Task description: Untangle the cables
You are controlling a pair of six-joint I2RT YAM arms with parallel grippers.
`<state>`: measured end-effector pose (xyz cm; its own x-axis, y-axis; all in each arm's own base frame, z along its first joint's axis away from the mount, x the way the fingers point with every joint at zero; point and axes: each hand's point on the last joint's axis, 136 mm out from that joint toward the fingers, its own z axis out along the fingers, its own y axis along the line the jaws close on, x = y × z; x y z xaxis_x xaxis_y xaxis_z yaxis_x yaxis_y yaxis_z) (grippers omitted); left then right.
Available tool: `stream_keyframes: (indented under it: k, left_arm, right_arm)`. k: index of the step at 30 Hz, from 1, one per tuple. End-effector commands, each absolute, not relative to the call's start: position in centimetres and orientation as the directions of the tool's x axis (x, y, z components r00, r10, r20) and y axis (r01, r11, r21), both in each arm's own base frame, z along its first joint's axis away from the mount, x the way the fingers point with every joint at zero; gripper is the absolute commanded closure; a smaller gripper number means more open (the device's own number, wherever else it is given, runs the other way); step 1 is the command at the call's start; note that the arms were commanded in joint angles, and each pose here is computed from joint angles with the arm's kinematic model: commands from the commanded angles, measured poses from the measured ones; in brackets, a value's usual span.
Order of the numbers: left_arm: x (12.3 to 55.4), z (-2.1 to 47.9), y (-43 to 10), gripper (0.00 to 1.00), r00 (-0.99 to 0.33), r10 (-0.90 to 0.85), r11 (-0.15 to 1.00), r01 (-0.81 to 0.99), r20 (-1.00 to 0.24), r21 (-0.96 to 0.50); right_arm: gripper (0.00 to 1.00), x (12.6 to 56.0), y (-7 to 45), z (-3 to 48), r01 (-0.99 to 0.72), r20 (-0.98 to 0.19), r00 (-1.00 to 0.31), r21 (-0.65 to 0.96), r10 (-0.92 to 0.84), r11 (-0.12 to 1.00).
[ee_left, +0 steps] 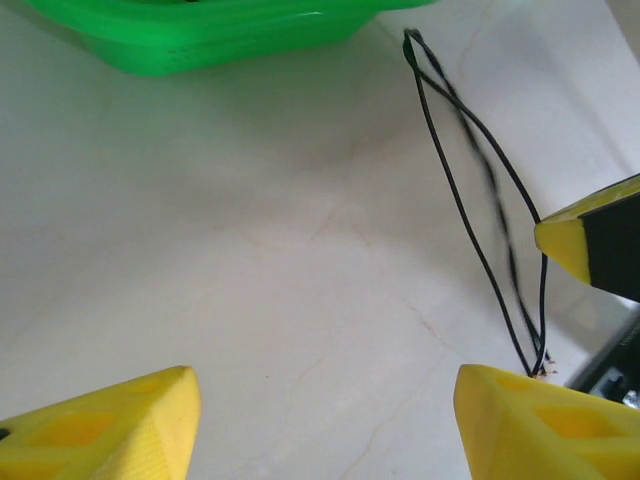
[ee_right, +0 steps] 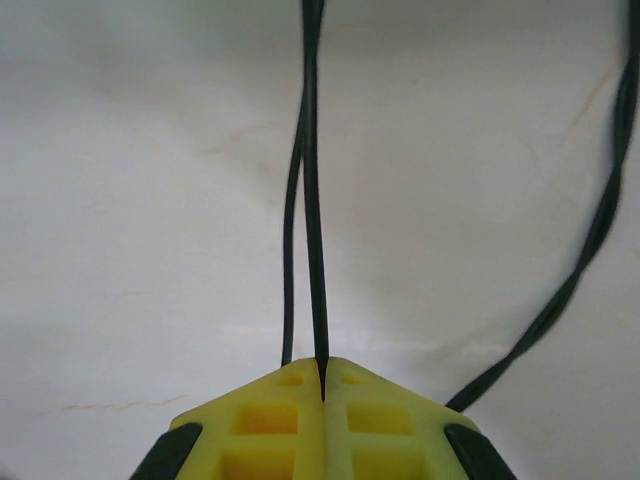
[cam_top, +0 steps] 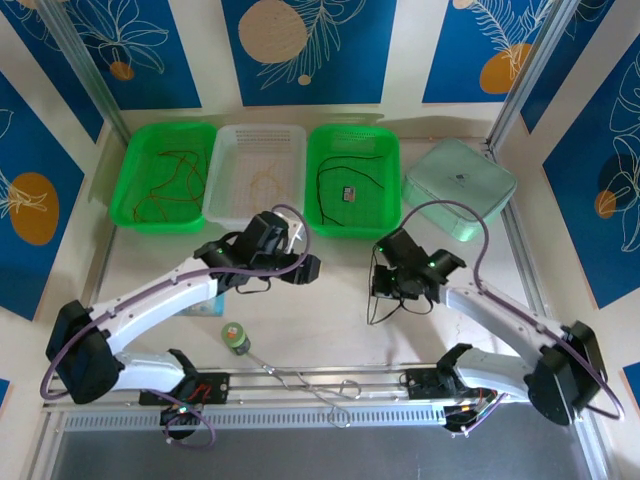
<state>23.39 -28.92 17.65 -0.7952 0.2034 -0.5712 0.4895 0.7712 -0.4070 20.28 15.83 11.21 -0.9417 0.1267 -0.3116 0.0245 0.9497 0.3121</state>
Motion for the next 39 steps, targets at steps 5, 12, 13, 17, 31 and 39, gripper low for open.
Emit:
stream_keyframes:
  k: [5, 12, 13, 17, 31, 39]
  left_arm:
    - [23.1, 20.4, -35.0, 0.35, -0.823, 0.116, 0.587, 0.508, -0.556, -0.630]
    - [22.8, 19.9, -37.5, 0.38, -0.852, 0.092, 0.516, 0.483, -0.515, -0.707]
    - [22.8, 19.7, -37.7, 0.38, -0.855, 0.095, 0.515, 0.480, -0.509, -0.710]
    - [22.7, 18.4, -38.7, 0.39, -0.867, 0.108, 0.508, 0.468, -0.486, -0.723]
    - [23.0, 15.0, -41.1, 1.00, -0.901, 0.079, 0.491, 0.408, -0.427, -0.769]
    - [23.3, 16.1, -38.7, 1.00, -0.854, 0.103, 0.584, 0.467, -0.510, -0.664]
  right_arm:
    - [1.00, 20.1, 18.5, 15.3, -0.013, -0.339, -0.921, 0.519, 0.192, 0.854]
    - [1.00, 20.0, 19.2, 16.8, -0.039, -0.347, -0.918, 0.564, 0.194, 0.825]
    - [1.00, 20.0, 19.3, 17.0, -0.044, -0.349, -0.917, 0.571, 0.194, 0.820]
    - [1.00, 20.0, 19.8, 18.2, -0.066, -0.360, -0.912, 0.606, 0.199, 0.793]
    - [1.00, 20.3, 19.3, 20.9, -0.092, -0.408, -0.883, 0.633, 0.231, 0.768]
    - [1.00, 20.8, 15.5, 20.5, 0.003, -0.444, -0.844, 0.556, 0.300, 0.831]
